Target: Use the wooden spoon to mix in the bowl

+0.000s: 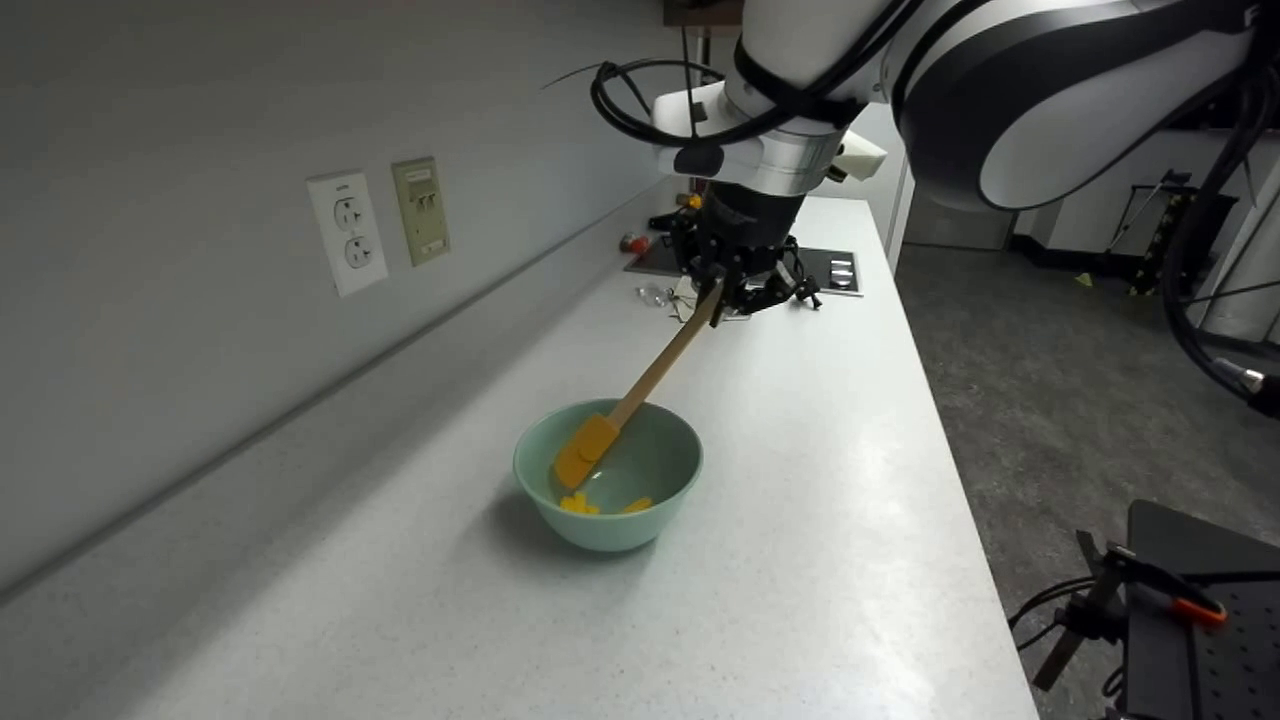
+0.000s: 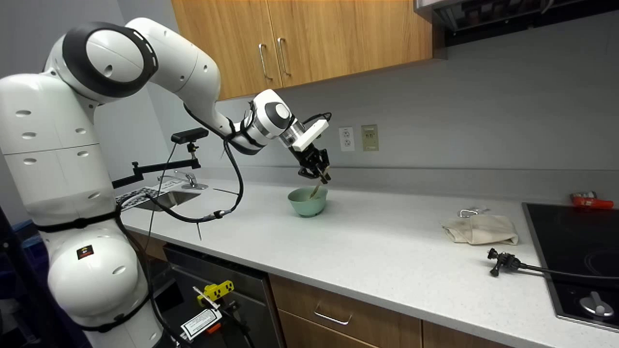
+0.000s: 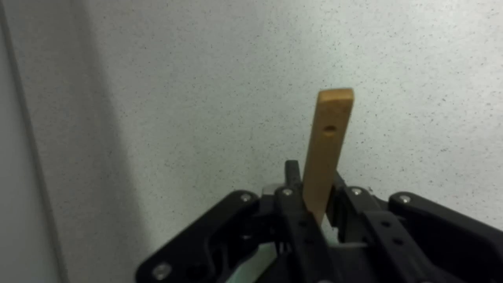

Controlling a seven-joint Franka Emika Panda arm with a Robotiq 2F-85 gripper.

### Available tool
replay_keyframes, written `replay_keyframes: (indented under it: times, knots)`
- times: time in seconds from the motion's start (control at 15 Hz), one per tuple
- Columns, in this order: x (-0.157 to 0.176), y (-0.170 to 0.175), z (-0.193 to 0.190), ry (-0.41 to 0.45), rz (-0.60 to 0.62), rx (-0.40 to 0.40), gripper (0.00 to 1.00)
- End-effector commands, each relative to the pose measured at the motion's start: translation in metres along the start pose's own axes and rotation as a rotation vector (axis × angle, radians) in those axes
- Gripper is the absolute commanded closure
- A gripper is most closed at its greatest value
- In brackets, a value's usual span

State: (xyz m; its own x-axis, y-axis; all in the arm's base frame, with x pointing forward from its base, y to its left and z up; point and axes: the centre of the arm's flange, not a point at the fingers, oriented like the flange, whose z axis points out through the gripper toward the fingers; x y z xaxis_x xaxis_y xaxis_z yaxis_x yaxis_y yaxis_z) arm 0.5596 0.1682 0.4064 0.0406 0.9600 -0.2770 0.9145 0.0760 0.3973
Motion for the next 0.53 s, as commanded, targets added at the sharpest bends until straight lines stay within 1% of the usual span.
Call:
replay_keyframes:
  times: [0.0, 0.2, 0.47]
  knots:
    - [-0.002, -0.006, 0.001, -0.004, -0.020, 0.008, 0.96]
    - [0.009, -0.010, 0.001, 0.013, -0.017, 0.026, 0.96]
    - [0.021, -0.011, 0.004, 0.003, -0.029, 0.013, 0.96]
